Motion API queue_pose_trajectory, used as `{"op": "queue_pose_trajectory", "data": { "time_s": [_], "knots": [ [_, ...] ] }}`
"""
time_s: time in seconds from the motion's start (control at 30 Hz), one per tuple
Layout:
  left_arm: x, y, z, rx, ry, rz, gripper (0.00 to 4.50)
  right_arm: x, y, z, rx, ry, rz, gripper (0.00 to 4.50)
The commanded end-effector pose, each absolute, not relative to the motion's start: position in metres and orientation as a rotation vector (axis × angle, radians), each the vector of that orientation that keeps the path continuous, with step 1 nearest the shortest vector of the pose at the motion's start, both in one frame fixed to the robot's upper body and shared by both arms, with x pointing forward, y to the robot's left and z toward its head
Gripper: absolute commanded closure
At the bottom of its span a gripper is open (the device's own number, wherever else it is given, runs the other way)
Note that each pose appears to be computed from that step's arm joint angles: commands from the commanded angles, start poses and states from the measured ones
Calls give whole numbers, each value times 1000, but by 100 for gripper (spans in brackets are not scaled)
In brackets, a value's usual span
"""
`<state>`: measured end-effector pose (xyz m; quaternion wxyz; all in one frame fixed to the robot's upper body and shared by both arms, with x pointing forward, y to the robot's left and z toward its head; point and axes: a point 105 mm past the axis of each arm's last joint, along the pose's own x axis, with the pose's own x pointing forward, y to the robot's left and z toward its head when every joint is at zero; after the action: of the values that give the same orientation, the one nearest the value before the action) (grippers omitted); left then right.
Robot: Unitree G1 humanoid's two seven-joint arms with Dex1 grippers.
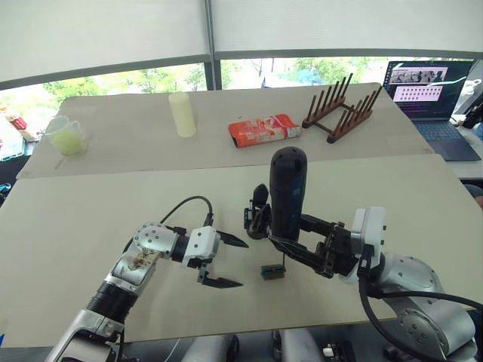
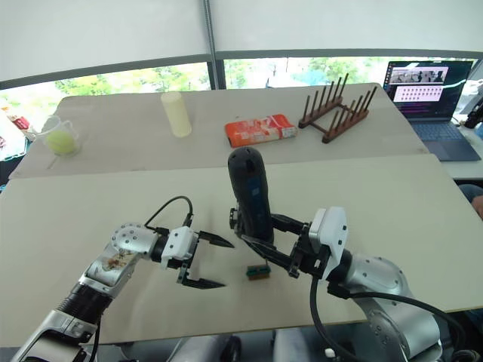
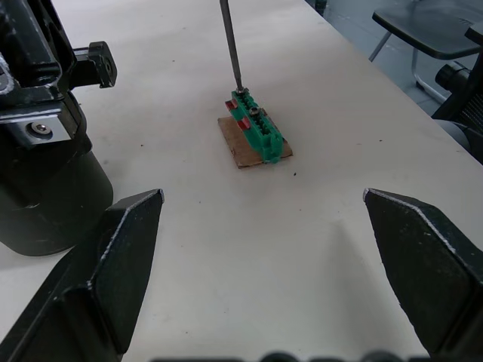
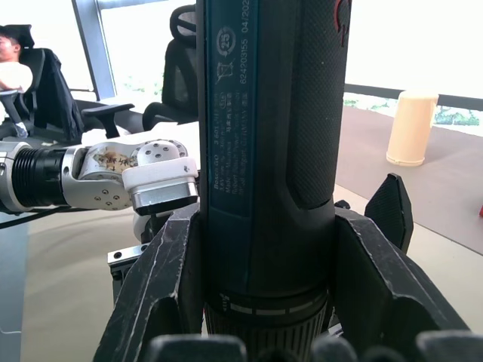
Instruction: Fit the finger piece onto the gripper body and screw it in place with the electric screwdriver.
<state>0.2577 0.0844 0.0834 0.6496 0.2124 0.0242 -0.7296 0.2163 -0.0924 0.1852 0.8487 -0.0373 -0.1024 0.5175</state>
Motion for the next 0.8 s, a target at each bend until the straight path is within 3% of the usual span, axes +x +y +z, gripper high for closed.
{"op": "queue_pose_trajectory", "data": {
  "time_s": [0.03,0.8],
  "knots": [
    [259,81,90,517,11,-1666,0,207,-89,208,-115,-335,1106,260],
    [261,82,92,526,8,-1667,0,208,-88,203,-113,-325,1101,260]
  ]
}}
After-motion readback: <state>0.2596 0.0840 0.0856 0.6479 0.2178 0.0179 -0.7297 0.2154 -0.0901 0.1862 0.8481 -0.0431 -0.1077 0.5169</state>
